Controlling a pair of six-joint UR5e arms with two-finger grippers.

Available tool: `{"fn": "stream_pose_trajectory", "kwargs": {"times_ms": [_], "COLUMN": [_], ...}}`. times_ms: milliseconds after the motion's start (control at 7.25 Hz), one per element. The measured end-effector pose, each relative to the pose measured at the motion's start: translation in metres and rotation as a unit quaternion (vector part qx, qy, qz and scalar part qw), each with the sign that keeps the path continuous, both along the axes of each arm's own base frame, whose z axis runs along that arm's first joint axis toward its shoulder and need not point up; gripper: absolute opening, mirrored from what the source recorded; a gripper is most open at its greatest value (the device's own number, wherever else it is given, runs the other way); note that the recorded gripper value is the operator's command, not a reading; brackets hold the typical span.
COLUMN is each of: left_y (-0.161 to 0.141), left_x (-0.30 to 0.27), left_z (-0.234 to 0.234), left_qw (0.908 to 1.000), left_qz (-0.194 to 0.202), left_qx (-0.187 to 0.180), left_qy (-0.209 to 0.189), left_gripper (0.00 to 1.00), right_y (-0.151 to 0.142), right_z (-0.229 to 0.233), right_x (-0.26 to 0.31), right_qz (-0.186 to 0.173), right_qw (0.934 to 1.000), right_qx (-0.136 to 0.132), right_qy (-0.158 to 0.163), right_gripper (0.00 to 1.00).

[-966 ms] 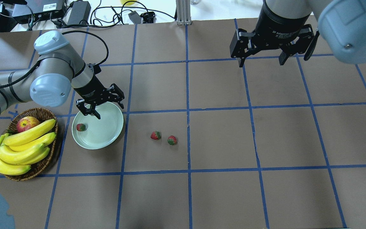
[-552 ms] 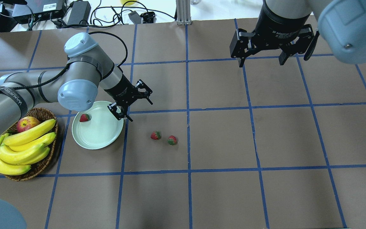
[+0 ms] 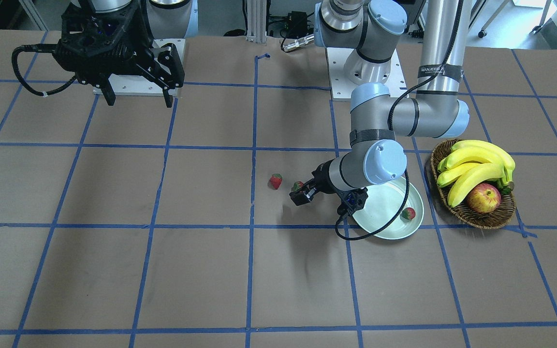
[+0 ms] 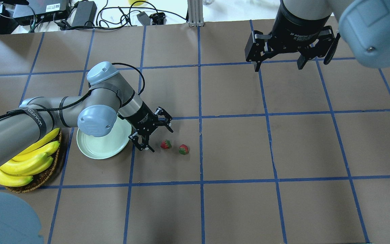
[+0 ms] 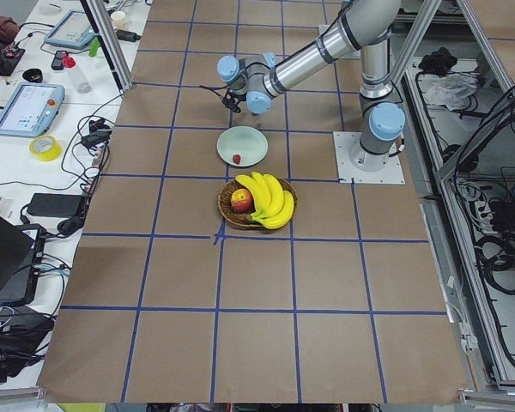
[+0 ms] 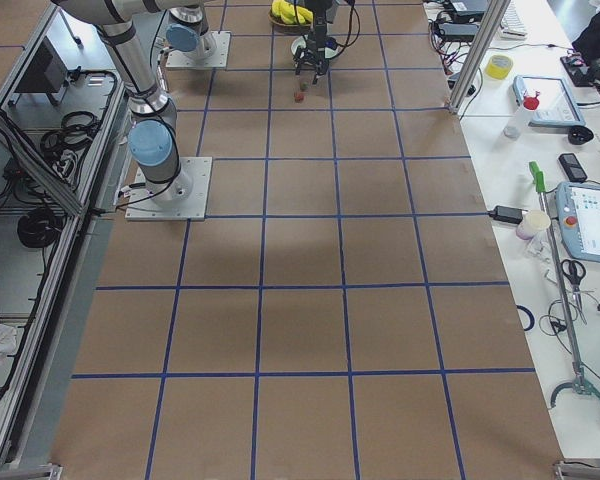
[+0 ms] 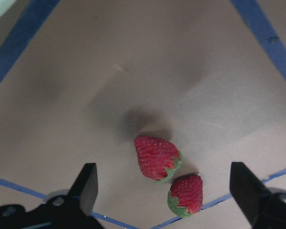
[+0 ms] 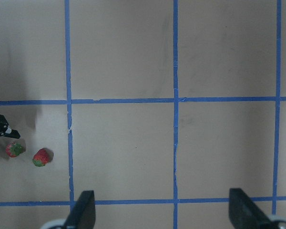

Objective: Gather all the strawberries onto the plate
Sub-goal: 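Move the left gripper back to the cluster and grasp another strawberry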

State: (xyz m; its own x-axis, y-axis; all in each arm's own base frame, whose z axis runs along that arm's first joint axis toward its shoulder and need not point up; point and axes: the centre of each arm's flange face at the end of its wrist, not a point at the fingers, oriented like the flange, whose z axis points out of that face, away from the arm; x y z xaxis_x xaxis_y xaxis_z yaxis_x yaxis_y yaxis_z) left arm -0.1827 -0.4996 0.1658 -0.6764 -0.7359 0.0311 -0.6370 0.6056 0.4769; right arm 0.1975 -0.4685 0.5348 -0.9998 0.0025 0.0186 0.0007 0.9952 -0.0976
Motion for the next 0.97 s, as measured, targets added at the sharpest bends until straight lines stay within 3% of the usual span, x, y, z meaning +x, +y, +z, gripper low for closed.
{"fn": "stream_pose_trajectory", "kwargs": {"times_ms": [276, 414, 552, 966], "left_y": [0.004, 0.004, 0.005, -0.004], "left_x": [-0.002, -0.003, -0.003, -0.003], "left_z": [-0.007, -0.008, -0.009, 0.002], "left_qw": [0.9999, 0.9999, 0.9998, 1.0], "left_qz": [0.003, 0.004, 0.004, 0.005], "left_qx": [0.011, 0.014, 0.017, 0.002], "left_qy": [0.0, -0.001, -0.002, -0.005], "left_gripper": [0.21, 0.14, 0.0, 0.0], "right_y": [0.0, 0.0, 0.0, 0.0], "right_z": [0.0, 0.0, 0.0, 0.0], "right_x": [0.0, 0.0, 0.0, 0.0], "right_qz": [0.0, 0.0, 0.0, 0.0], "right_qw": [1.0, 1.0, 1.0, 1.0], "right_qx": [0.0, 0.0, 0.0, 0.0], "right_qy": [0.0, 0.0, 0.0, 0.0], "right_gripper": [1.0, 1.0, 1.0, 1.0]}}
